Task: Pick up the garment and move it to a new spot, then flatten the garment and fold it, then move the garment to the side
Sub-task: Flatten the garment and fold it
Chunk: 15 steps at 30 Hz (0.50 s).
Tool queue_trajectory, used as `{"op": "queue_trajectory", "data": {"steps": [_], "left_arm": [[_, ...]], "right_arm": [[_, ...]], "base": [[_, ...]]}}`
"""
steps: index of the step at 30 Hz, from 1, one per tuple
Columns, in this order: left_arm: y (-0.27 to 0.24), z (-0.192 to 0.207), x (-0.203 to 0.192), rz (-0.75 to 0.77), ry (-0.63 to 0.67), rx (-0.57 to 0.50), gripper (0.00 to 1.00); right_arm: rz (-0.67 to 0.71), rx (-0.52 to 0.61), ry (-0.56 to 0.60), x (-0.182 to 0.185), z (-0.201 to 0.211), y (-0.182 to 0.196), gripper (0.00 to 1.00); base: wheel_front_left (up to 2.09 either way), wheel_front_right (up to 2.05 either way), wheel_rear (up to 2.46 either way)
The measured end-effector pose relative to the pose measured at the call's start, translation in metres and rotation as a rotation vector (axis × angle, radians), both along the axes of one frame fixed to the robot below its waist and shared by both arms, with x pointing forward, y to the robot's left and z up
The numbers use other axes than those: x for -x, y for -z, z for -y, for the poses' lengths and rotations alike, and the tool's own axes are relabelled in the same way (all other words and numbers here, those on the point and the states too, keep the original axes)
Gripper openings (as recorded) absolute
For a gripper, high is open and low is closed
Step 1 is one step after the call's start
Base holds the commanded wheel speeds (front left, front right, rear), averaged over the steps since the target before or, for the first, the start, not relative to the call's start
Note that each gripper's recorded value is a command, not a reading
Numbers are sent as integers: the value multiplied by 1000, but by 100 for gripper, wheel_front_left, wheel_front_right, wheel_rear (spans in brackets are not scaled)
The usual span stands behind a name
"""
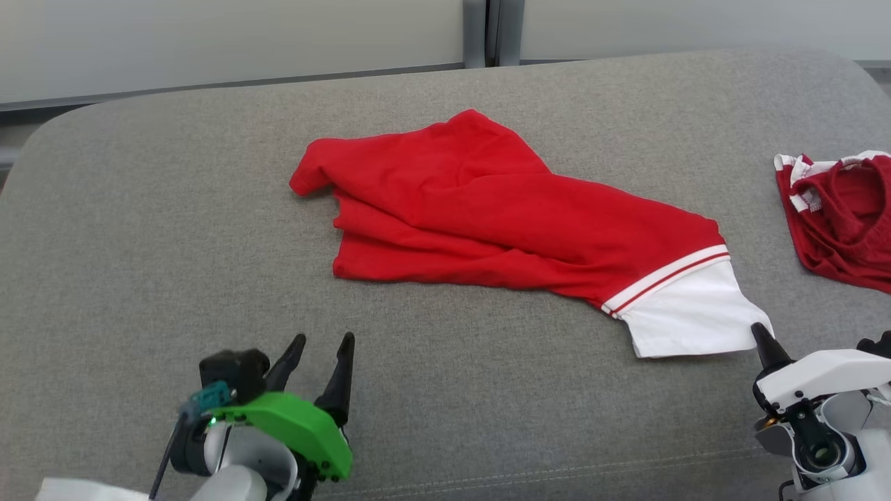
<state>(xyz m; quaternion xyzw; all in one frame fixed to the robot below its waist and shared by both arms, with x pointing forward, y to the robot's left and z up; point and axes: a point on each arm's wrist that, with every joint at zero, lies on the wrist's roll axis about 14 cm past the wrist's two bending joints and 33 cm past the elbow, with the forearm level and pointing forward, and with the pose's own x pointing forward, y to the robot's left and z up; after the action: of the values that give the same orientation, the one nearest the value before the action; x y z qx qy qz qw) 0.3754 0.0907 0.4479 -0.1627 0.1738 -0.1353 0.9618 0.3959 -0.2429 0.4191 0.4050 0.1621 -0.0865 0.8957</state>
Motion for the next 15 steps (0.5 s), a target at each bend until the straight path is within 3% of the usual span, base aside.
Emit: {"op": "queue_trajectory", "data": {"steps": [15], "left_arm": [[33,17,-62,-317,-90,72,100]], "right_arm": [[-8,31,-21,-9,-2,1,0]], "base": [[0,0,0]]}}
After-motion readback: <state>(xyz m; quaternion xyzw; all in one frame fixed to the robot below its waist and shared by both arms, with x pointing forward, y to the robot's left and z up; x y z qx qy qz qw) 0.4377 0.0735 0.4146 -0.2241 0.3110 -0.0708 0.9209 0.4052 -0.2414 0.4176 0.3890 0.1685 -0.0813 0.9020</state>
